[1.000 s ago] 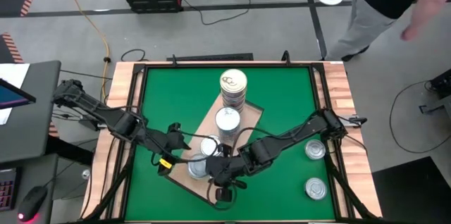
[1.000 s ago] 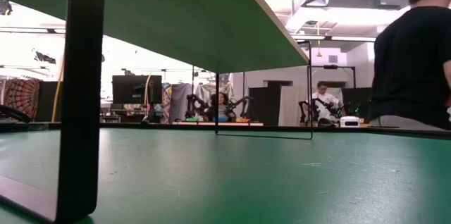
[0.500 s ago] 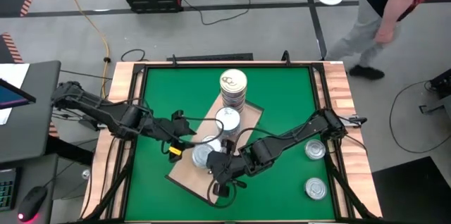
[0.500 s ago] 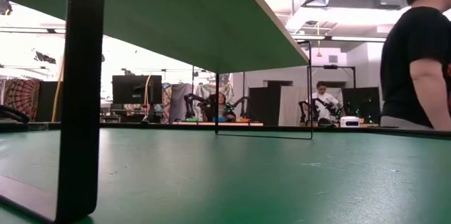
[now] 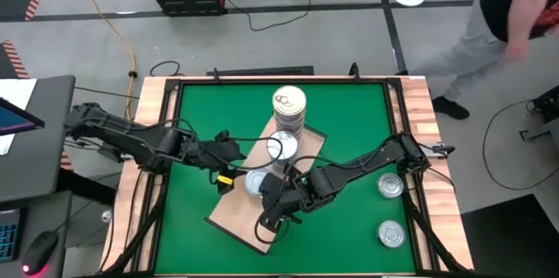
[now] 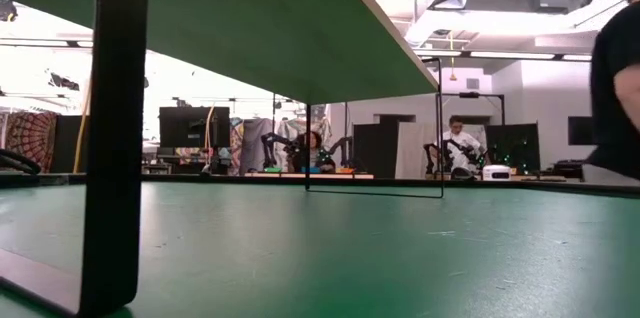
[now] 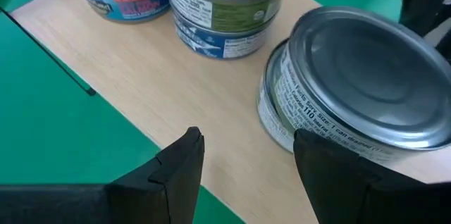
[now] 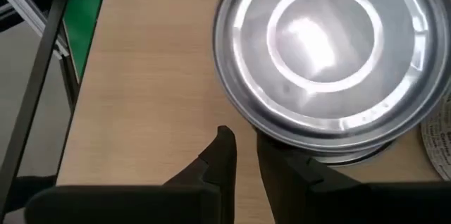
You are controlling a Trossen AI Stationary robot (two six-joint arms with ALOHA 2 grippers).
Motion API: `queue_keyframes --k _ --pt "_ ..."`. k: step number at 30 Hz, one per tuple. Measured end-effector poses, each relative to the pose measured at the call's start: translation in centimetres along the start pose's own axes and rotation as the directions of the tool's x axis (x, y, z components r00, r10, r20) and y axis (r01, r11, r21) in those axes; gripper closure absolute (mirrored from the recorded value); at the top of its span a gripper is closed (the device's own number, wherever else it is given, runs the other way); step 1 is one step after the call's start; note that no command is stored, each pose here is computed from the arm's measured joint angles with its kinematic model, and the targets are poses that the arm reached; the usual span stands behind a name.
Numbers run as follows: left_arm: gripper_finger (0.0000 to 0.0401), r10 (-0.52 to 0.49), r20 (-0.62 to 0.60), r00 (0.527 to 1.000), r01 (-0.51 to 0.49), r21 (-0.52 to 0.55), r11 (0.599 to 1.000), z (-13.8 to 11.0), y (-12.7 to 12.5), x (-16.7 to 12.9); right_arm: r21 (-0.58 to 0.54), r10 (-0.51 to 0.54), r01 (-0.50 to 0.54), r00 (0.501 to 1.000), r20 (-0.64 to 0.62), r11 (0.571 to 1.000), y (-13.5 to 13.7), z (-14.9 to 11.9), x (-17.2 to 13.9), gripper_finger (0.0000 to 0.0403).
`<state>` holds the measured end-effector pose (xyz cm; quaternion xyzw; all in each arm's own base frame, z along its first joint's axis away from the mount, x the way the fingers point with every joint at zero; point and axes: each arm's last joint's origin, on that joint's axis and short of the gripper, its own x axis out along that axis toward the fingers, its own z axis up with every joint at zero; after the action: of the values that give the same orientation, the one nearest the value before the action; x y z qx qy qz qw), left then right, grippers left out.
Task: Stack canned seafood by type on shelf
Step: Stack the green white tuna can on top of other the green tuna can on the shelf
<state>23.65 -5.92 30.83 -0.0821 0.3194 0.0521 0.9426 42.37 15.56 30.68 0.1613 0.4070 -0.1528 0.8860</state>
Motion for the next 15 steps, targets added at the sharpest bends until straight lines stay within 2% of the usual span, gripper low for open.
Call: queue_keyframes --k 15 --pt "0.0189 0.031 -0.024 0.999 -0.031 0.003 1.0 -0.25 0.18 0.07 -0.02 0.012 -0.012 1.0 -0.025 1.0 0.5 -0.67 -0.25 0.0302"
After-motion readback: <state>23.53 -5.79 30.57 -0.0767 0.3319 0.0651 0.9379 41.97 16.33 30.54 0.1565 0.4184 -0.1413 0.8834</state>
